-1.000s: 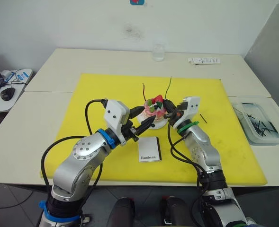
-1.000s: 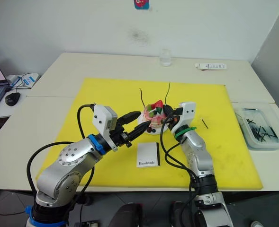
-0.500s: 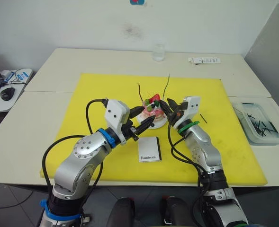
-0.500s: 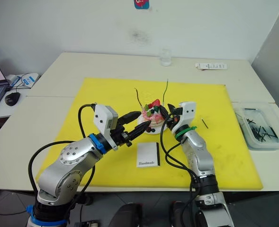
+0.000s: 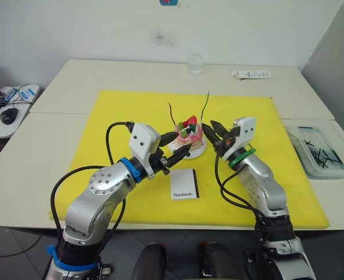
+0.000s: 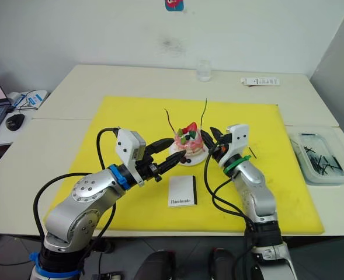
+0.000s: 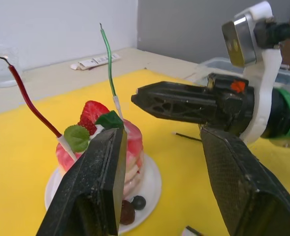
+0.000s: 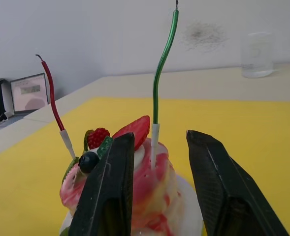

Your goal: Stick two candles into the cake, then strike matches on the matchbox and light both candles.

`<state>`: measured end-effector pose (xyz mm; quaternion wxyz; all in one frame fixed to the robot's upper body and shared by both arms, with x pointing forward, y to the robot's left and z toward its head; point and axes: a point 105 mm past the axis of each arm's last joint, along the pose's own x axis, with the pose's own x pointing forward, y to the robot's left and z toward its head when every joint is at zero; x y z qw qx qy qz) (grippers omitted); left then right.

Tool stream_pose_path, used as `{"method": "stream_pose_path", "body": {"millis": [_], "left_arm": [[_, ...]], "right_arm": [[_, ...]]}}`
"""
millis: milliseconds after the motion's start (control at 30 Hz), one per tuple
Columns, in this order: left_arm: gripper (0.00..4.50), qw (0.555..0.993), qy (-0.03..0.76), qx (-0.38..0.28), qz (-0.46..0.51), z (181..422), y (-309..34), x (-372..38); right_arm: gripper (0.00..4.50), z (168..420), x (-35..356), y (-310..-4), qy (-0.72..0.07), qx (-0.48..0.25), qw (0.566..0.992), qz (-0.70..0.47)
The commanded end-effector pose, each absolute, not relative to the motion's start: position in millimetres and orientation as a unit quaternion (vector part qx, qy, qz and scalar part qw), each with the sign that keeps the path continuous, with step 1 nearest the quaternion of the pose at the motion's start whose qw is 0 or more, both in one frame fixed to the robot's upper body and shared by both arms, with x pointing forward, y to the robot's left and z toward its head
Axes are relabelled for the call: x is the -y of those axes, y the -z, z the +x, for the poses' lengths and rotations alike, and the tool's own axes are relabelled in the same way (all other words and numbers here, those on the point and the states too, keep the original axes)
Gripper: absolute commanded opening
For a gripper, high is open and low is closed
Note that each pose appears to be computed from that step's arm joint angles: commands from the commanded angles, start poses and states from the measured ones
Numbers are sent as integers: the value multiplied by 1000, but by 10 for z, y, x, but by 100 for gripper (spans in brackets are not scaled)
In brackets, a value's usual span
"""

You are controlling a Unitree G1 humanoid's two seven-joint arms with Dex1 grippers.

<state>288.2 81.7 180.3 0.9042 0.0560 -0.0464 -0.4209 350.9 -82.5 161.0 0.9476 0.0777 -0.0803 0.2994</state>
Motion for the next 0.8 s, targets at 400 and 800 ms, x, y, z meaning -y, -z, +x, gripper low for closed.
{"method": "stream_pose_path", "body": {"millis": [400,800], "left_arm": [[271,817,531,-206,-97,2496,-1709,-1413],[271,696,468,-442,-319,2506,-1508,-1388]], "right_arm": [[79,2833,1044,-1457,-485,-44,864,-126],[3,2915,904,-1344,-480,-80,849,-204]]}}
